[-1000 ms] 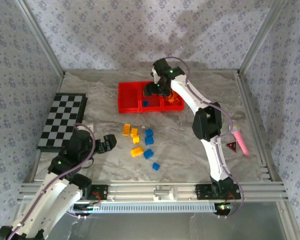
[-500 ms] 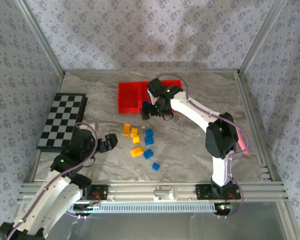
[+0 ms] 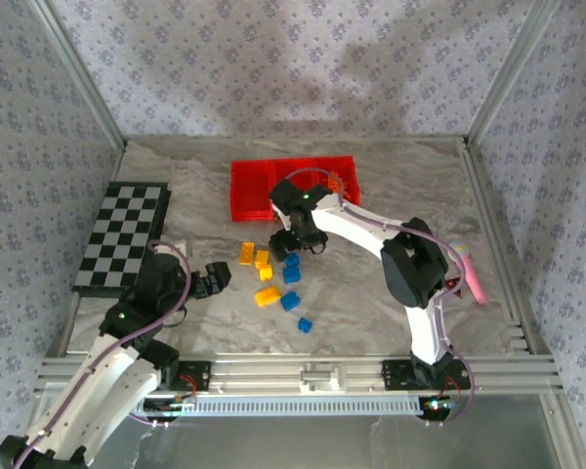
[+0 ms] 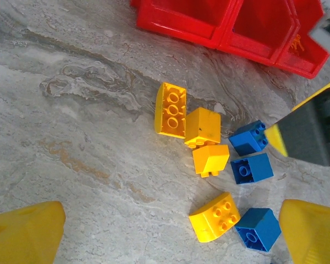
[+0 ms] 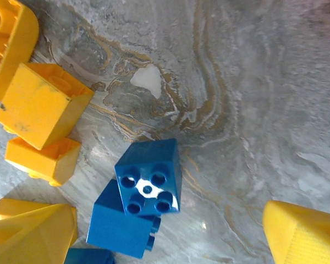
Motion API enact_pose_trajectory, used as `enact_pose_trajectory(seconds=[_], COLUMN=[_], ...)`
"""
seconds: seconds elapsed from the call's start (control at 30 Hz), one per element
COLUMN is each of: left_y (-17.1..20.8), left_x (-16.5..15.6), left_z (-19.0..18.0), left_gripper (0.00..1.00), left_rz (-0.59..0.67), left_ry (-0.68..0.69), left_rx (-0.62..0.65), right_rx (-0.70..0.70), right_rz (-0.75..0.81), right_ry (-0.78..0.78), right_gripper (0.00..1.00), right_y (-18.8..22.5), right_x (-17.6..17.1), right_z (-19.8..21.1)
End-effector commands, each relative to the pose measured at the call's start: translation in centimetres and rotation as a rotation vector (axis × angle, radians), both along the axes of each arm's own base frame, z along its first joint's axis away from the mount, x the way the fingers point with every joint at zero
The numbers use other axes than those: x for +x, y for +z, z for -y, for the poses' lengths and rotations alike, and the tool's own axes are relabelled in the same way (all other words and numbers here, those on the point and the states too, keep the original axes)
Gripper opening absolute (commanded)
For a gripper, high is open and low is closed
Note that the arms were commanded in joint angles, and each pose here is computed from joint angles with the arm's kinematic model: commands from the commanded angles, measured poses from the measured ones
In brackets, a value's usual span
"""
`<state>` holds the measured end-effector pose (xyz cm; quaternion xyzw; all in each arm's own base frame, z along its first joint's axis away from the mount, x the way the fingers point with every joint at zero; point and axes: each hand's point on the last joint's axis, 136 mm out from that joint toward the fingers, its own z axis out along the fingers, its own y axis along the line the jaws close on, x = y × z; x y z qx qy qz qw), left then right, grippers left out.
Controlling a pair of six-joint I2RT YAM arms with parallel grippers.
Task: Sort the legos into containers by color
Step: Pick up the lego from the center of the table.
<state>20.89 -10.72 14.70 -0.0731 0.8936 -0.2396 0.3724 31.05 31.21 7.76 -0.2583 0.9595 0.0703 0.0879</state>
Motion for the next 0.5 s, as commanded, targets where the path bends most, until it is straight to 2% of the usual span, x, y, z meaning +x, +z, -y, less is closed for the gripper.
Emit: enact_pose_trajectory(seconds=[0.0,0.27,0.47], left_y=[0.8,0.8,0.8], left_x=[0.0,-0.1,0.0], left_z=[0.3,0.2,0.2], left_gripper=[1.00,1.00,1.00], left_rz=[0.024,0.026,0.030], left_ry=[-0.015,-0.010,-0.008], left_rx=[-0.014,-0.015,-0.014], right_rx=[-0.041,-0.065,-0.088], right_rz=[-0.025,-0.045,-0.066], right_ry=[0.052,0.070,0.072], right_gripper=[0.90,0.83,0.71], right_y=[-1.0,-2.4,-3.5], right_x=[-0.3,-0.4,-0.5], right_z=[-0.4,-0.9,-0.8])
